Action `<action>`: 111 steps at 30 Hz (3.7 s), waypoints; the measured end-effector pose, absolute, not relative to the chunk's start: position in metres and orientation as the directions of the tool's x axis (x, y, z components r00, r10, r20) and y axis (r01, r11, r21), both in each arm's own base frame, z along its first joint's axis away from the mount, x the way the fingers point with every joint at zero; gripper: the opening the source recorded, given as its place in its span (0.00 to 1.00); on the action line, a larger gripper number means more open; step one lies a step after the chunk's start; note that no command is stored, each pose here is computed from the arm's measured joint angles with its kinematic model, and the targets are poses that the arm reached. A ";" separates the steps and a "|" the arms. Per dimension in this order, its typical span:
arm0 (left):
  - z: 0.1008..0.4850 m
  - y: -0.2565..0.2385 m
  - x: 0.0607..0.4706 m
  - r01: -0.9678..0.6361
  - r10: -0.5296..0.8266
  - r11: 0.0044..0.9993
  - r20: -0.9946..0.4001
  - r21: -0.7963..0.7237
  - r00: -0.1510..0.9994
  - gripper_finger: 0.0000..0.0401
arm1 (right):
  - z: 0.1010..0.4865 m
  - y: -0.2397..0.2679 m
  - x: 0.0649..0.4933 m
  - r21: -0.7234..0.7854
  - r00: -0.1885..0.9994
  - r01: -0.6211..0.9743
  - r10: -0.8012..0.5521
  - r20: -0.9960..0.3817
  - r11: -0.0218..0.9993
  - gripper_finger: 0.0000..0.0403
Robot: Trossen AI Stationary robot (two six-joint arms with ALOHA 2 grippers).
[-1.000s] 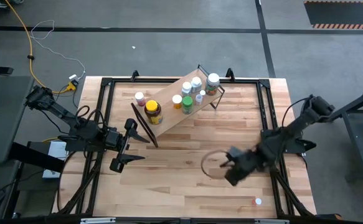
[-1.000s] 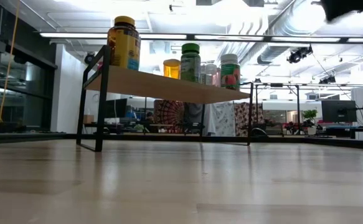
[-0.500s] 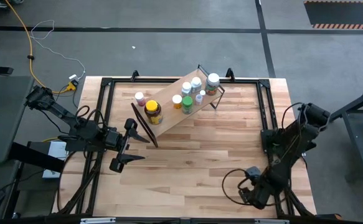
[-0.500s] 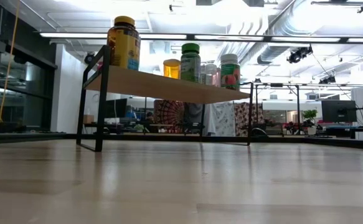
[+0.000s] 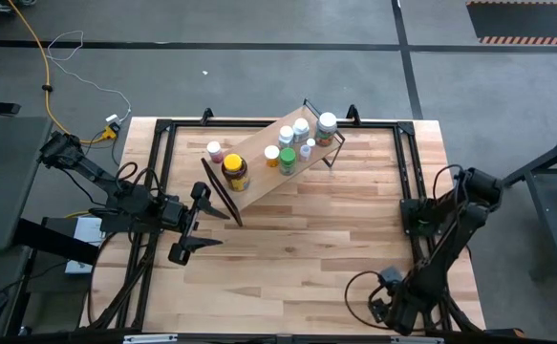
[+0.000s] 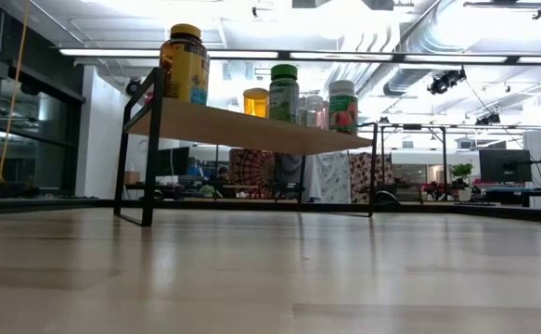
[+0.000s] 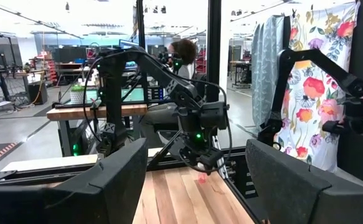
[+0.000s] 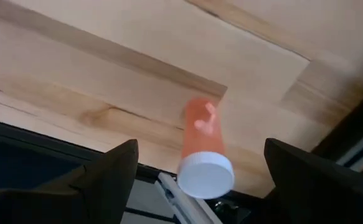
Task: Pick and place medicine bottles onto shelf by color
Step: Put the light pink medicine bottle on the shelf
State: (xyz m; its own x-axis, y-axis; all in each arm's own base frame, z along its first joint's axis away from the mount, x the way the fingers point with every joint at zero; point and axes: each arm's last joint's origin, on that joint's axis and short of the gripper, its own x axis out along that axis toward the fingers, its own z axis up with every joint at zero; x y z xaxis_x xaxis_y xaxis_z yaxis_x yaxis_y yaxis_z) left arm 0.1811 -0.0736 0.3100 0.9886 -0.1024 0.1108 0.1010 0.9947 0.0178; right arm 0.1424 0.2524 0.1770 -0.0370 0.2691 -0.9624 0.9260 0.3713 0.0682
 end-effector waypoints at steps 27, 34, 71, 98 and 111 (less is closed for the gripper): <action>0.311 -0.074 0.181 0.101 -0.102 0.995 0.122 0.014 0.987 0.64 | 0.173 0.254 0.142 0.040 -0.081 0.916 0.280 -0.957 0.400 0.50; 0.311 -0.074 0.181 0.101 -0.102 0.995 0.122 0.014 0.987 0.64 | 0.173 0.254 0.142 0.038 -0.083 0.916 0.281 -0.956 0.400 0.35; 0.292 -0.081 0.203 0.039 -0.040 0.993 0.013 0.113 0.999 0.64 | 0.234 0.164 0.256 0.459 0.622 0.230 0.233 -0.747 0.858 0.27; 0.217 -0.069 0.367 0.093 -0.144 0.988 -0.494 -0.127 0.857 0.69 | 0.240 0.145 0.272 0.249 0.736 0.129 0.076 -0.673 0.960 0.27; 0.215 -0.067 0.374 0.111 -0.178 0.979 -0.460 -0.170 0.870 0.69 | 0.249 0.147 0.280 0.185 0.817 0.050 0.066 -0.573 0.982 0.27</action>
State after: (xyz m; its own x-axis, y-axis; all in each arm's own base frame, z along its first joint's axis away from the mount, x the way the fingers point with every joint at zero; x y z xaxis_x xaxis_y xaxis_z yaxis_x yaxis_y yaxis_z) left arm 0.3739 -0.0675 0.2153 0.8699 -0.1784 -0.4598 0.1111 0.9792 -0.1697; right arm 0.2796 0.1474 0.2490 0.8167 0.0665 -0.5732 0.0496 0.9816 0.1845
